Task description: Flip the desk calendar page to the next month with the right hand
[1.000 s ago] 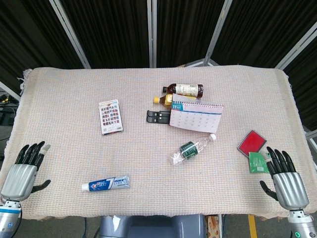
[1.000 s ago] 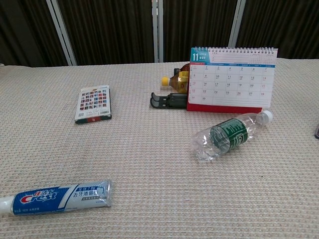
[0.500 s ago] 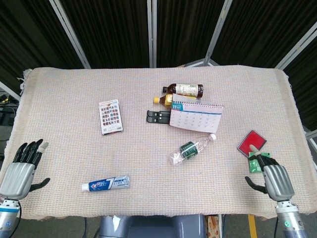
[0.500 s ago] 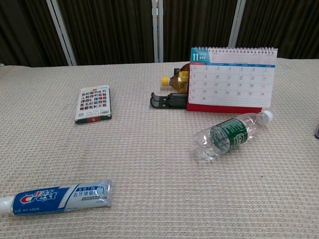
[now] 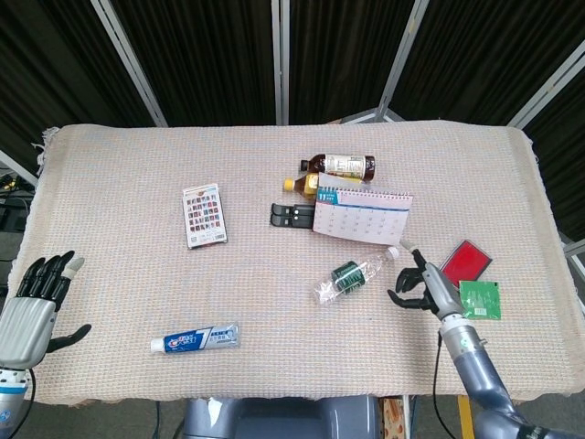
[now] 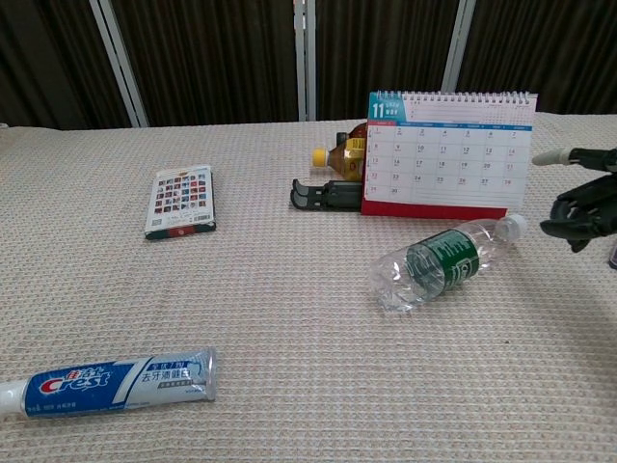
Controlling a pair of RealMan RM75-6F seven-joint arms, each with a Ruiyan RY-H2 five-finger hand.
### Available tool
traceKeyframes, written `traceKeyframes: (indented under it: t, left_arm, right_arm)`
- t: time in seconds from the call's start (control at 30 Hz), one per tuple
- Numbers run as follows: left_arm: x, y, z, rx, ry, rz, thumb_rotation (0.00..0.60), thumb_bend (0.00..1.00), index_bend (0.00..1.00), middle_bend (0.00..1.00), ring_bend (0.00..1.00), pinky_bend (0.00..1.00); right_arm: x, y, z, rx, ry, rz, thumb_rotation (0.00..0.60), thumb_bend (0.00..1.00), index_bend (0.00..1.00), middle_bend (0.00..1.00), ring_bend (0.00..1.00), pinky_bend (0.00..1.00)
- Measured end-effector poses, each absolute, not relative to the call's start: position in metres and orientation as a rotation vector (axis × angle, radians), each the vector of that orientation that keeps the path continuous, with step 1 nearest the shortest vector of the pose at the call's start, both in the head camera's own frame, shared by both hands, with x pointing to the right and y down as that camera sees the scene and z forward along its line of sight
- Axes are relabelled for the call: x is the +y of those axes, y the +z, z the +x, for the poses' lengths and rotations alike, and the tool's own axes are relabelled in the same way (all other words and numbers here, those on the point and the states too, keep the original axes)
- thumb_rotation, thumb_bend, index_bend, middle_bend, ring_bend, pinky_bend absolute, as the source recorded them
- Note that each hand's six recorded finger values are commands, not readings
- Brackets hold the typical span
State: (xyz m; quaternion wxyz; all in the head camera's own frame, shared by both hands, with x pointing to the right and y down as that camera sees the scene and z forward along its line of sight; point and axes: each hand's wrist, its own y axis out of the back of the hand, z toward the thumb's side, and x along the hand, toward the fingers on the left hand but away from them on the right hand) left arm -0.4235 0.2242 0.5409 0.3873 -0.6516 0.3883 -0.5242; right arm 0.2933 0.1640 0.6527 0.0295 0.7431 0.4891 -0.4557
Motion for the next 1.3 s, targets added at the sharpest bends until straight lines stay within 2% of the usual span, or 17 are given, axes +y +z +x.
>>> traceKeyframes:
  t: [0.23, 0.43, 1.0, 1.3]
  left_arm:
    - [0.221, 0.541, -0.426, 1.002, -1.333, -1.662, 0.600, 0.10, 0.00, 0.00, 0.00, 0.00]
    - [0.220, 0.540, -0.426, 1.007, -1.328, -1.660, 0.600, 0.10, 0.00, 0.00, 0.00, 0.00]
    - [0.219, 0.538, -0.427, 1.019, -1.323, -1.671, 0.600, 0.10, 0.00, 0.00, 0.00, 0.00]
    - [0.219, 0.536, -0.428, 1.030, -1.315, -1.676, 0.600, 0.10, 0.00, 0.00, 0.00, 0.00]
  right_arm:
    - [0.146, 0.695, 0.272, 1.479, -1.367, 2.159, 0.600, 0.25, 0.00, 0.62, 0.57, 0.47]
    - [0.141, 0.714, 0.266, 1.471, -1.361, 2.131, 0.600, 0.25, 0.00, 0.61, 0.57, 0.47]
    - [0.128, 0.727, 0.259, 1.493, -1.335, 2.102, 0.600, 0.27, 0.00, 0.62, 0.57, 0.47]
    - [0.115, 0.732, 0.236, 1.466, -1.351, 2.153, 0.600, 0.29, 0.00, 0.63, 0.57, 0.47]
